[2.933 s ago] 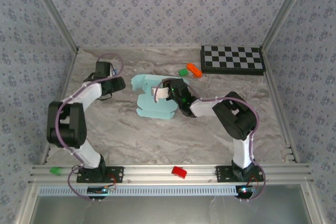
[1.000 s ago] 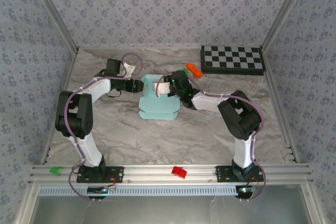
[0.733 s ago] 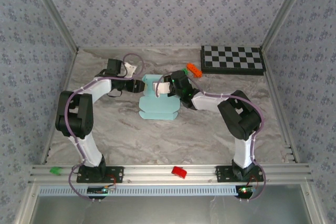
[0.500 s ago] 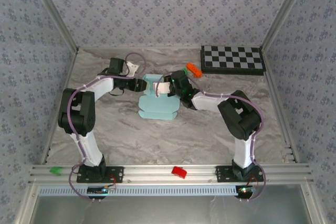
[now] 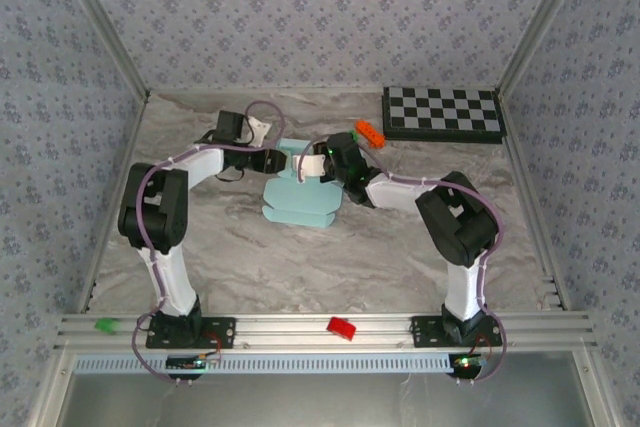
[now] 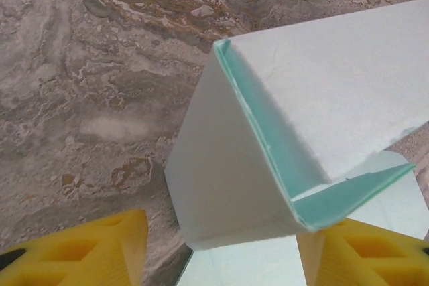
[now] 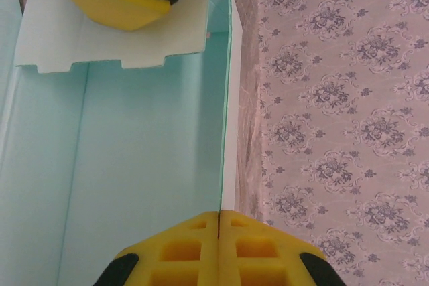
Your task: Fold the paper box
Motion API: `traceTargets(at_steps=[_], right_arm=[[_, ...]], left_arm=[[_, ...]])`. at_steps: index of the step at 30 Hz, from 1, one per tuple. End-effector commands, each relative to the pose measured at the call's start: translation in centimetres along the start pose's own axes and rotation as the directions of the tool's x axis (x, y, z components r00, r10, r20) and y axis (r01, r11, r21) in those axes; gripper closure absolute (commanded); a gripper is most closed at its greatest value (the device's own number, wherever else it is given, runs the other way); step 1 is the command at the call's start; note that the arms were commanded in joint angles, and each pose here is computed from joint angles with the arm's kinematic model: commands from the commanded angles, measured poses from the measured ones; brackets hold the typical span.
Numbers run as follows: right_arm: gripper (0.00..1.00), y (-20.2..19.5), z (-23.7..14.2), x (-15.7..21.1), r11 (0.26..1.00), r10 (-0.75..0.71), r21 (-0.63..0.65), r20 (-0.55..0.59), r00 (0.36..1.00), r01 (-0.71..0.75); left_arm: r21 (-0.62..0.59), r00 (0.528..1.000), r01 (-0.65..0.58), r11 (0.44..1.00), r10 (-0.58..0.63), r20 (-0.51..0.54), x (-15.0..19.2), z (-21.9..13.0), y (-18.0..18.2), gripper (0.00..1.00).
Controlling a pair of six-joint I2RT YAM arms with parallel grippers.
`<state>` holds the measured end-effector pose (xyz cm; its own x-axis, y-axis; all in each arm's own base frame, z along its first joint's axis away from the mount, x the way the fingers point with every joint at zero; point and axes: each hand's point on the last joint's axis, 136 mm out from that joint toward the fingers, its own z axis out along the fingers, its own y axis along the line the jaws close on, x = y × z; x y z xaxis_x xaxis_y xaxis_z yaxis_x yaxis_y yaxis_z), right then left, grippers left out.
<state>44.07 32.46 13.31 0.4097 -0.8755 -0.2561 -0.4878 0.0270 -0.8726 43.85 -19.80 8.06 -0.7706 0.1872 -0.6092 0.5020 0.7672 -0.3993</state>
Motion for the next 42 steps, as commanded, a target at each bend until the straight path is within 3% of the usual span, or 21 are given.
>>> traceTargets(at_steps=[1,11,20,24,33,34,42], right_arm=[[1.0,2.2,0.4,0.2,0.996,0.015,-0.088,-0.005,1.0,-0.016],[1.0,2.3,0.4,0.3,0.995,0.023,-0.096,-0.01,1.0,-0.024],[1.0,1.5,0.4,0.3,0.996,0.039,-0.078,-0.021,0.999,-0.041],[1.0,1.1,0.4,0.1,0.996,0.06,-0.069,-0.022,0.998,-0.062],[1.0,0.1,0.0,-0.2,0.993,0.111,-0.049,-0.019,0.994,-0.112],[0.98,-0.1,-0.1,-0.3,0.991,0.123,-0.044,-0.014,0.992,-0.124],[0.75,-2.2,-0.9,-1.1,0.981,0.193,0.027,0.01,0.981,-0.194]], left_arm=[[0.02,0.998,-0.028,0.999,0.027,0.05,-1.6,0.7,-0.7,0.41],[0.014,0.996,-0.03,0.999,0.029,0.086,-1.7,1.5,-1.0,0.47],[-0.065,0.992,-0.065,0.996,0.072,0.104,-1.1,1.4,-1.0,0.55],[-0.093,0.991,-0.079,0.993,0.088,0.104,-0.8,1.4,-1.0,0.68],[-0.183,0.981,-0.112,0.977,0.138,0.137,-1.0,0.8,-0.9,0.77],[-0.192,0.979,-0.121,0.974,0.149,0.139,-1.1,0.7,-1.0,0.82],[-0.269,0.979,-0.113,0.957,0.153,0.132,-1.3,0.0,-0.6,0.91]])
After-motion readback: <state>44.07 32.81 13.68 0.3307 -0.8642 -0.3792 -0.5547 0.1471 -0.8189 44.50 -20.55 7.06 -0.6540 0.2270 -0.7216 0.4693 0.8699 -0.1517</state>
